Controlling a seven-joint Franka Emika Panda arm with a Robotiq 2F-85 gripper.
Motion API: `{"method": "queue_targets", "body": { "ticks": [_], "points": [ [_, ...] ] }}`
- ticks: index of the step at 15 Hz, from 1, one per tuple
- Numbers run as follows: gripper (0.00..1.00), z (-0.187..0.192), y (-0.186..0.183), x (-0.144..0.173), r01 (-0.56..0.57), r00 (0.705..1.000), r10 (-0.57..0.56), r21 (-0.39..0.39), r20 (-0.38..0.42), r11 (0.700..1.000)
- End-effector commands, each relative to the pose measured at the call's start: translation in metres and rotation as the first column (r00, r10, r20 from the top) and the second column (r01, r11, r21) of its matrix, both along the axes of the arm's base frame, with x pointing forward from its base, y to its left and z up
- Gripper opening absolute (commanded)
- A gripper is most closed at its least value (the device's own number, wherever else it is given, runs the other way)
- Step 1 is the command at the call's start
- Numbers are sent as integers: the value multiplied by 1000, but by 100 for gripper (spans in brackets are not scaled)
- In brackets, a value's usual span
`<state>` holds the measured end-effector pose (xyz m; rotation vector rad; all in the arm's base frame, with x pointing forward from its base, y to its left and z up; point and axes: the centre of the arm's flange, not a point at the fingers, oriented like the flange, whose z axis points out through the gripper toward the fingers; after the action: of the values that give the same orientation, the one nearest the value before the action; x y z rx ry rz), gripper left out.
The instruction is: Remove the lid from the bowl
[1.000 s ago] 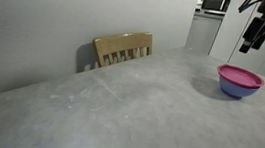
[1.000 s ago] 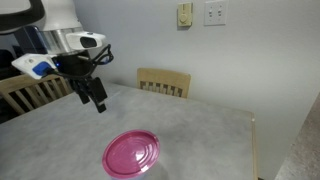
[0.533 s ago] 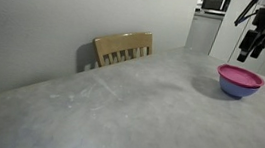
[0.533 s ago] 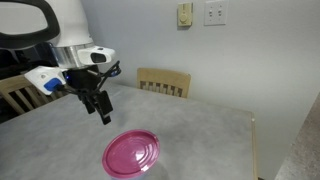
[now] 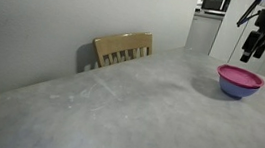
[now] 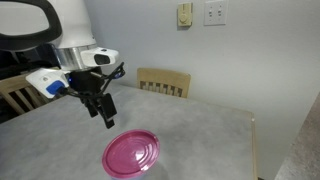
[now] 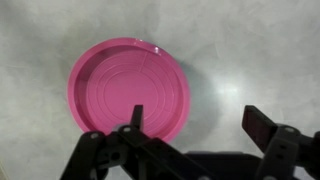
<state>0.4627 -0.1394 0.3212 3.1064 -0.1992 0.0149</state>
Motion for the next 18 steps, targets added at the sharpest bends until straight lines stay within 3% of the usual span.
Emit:
{"method": "queue_targets", "body": {
  "ticks": [1,4,11,18],
  "points": [
    [100,-16,-37,-1,-41,999,41,-2,-31,999],
    [100,-27,-54,-3,-152,987,153,38,-39,988],
    [100,-59,-59,13,-365,929,370,154,-1,918],
    [100,-76,-48,25,-320,945,324,80,-44,944]
  ]
}}
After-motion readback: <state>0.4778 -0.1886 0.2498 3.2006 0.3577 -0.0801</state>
